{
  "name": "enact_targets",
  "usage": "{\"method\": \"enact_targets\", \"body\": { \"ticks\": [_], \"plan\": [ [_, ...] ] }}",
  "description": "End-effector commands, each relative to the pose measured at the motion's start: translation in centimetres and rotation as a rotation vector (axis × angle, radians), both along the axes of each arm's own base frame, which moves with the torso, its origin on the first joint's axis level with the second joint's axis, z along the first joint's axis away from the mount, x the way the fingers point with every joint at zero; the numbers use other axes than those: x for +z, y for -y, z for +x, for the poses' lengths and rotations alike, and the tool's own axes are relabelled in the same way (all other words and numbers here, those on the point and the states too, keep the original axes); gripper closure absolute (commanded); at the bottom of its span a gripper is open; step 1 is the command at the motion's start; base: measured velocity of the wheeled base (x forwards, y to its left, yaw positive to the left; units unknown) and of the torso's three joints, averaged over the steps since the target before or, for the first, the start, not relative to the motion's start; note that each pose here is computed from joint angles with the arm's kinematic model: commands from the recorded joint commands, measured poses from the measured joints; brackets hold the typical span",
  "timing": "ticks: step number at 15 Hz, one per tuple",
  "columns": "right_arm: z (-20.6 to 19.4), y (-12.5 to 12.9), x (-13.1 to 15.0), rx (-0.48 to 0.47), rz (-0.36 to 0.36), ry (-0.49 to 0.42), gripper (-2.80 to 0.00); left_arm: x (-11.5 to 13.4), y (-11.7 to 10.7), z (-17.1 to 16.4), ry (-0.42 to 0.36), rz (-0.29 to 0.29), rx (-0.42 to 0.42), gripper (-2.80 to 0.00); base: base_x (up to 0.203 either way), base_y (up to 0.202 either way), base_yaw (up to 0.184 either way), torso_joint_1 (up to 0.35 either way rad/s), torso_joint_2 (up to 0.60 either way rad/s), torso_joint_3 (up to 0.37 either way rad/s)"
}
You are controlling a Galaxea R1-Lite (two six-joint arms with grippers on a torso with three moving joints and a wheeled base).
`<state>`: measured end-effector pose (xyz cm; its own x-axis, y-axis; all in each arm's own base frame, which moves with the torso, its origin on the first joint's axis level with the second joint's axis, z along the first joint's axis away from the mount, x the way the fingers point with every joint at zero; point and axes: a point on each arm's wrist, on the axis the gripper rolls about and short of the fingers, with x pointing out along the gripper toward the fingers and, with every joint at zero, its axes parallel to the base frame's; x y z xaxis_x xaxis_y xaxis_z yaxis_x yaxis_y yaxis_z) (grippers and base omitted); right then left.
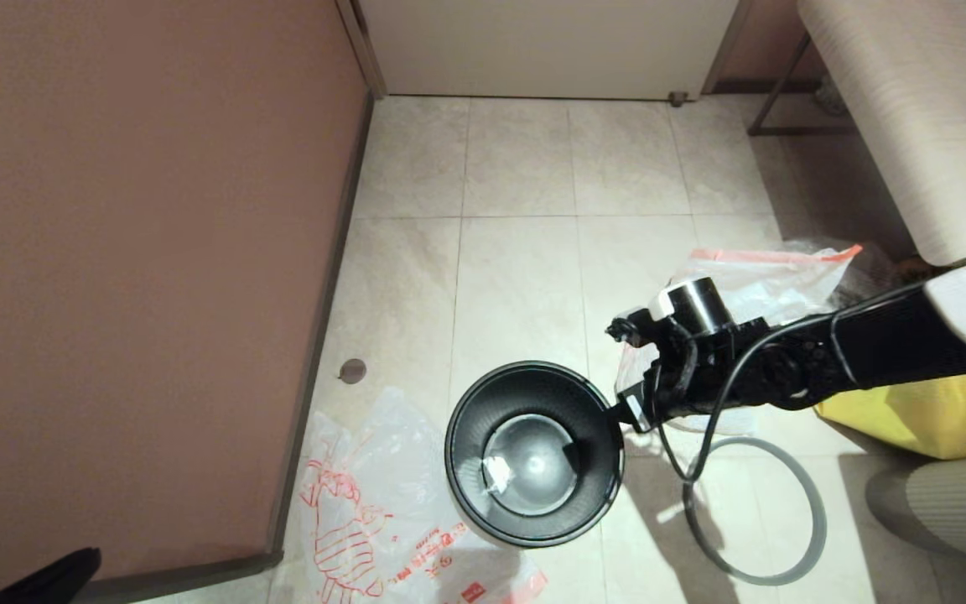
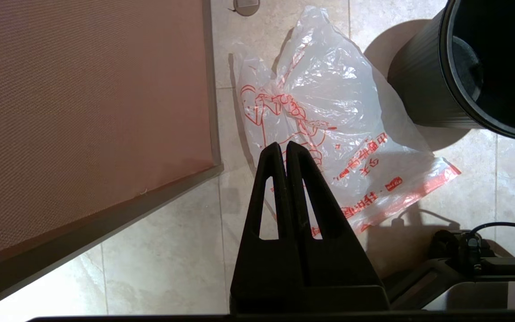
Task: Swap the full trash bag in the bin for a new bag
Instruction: Pick up a new trash bag
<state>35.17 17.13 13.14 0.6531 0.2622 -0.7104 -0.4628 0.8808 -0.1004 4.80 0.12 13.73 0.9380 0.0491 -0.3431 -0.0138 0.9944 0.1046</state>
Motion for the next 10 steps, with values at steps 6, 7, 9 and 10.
{"method": "enact_targets", "body": {
  "ticks": [6, 7, 9, 10],
  "plan": [
    [-13.1, 7.7, 4.2, -0.199, 0.026, 0.027, 0.0, 0.0, 0.0, -0.2, 0.012, -0.006, -0.009, 0.0, 0.0, 0.0, 0.0, 0.0, 0.0, 0.0],
    [-14.8, 8.8, 4.2, -0.268, 0.025, 0.053, 0.0, 0.1, 0.1, -0.1, 0.009, -0.009, -0.022, 0.0, 0.0, 0.0, 0.0, 0.0, 0.0, 0.0],
    [-17.9, 10.5, 5.1, -0.364, 0.049, 0.133, 0.0, -0.2, 0.2, 0.7, -0.048, -0.018, -0.053, 0.0, 0.0, 0.0, 0.0, 0.0, 0.0, 0.0],
    [-19.7, 11.4, 5.7, -0.406, 0.071, 0.185, 0.0, -0.6, 0.2, 1.5, -0.108, -0.027, -0.068, 0.0, 0.0, 0.0, 0.0, 0.0, 0.0, 0.0]
  ]
}}
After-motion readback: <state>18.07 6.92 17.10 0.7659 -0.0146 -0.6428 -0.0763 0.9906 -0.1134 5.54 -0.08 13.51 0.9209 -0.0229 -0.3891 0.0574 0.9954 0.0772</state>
